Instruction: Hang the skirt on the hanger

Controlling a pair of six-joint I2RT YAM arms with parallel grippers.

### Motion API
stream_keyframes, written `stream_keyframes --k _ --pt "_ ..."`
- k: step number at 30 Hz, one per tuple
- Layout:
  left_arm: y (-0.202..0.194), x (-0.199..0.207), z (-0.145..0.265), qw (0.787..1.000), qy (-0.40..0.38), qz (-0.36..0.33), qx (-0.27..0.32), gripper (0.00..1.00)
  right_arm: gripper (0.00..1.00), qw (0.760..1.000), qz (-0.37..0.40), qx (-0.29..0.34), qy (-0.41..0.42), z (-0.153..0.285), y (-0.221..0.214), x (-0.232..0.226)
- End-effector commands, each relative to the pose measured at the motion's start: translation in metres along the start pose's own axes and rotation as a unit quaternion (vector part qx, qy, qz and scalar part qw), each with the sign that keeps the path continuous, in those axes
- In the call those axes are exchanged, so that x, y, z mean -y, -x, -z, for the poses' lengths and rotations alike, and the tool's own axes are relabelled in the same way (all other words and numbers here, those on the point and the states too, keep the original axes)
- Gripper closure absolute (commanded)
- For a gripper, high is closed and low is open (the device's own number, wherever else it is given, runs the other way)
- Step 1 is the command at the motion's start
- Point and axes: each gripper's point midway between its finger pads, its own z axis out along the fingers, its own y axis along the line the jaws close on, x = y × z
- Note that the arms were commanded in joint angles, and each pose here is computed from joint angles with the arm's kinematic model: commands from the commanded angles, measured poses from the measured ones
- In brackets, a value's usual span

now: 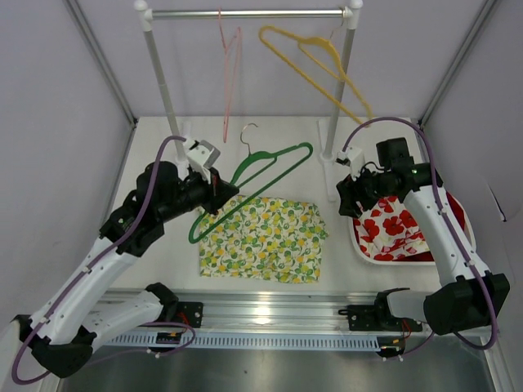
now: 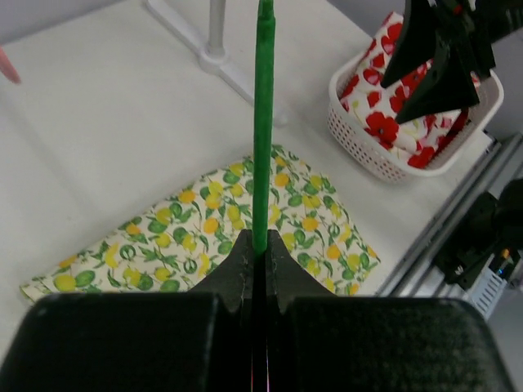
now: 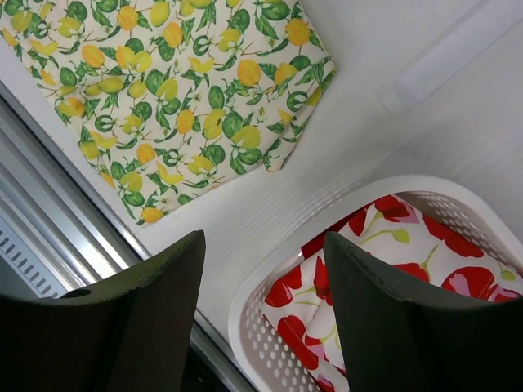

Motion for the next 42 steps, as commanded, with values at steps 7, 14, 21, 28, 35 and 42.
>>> stream_keyframes --k 7,14,21,28,35,42 --pt "-0.082 0.053 -0.019 0.969 -0.190 0.105 -0.122 1.00 0.35 0.999 0.036 -0.016 0.015 0.014 -0.010 -0.012" --pt "-0.137 0.062 -0.006 0.945 -0.218 0.158 -0.187 1.00 0.37 0.990 0.111 -0.082 0.042 0.003 -0.052 -0.049" --pt "-0.174 0.065 0.001 0.935 -0.205 0.207 -0.203 1.00 0.37 0.977 0.157 -0.111 0.089 -0.015 -0.069 -0.087" --pt "-0.229 0.082 -0.001 0.921 -0.168 0.237 -0.261 1.00 0.36 0.961 0.201 -0.150 0.117 -0.043 -0.080 -0.112" --pt "-0.253 0.062 -0.009 0.933 -0.086 0.244 -0.250 1.00 0.37 0.942 0.248 -0.182 0.132 -0.066 -0.093 -0.127" --pt "-0.269 0.045 -0.011 0.937 -0.040 0.239 -0.253 1.00 0.37 0.913 0.279 -0.236 0.180 -0.085 -0.125 -0.146"
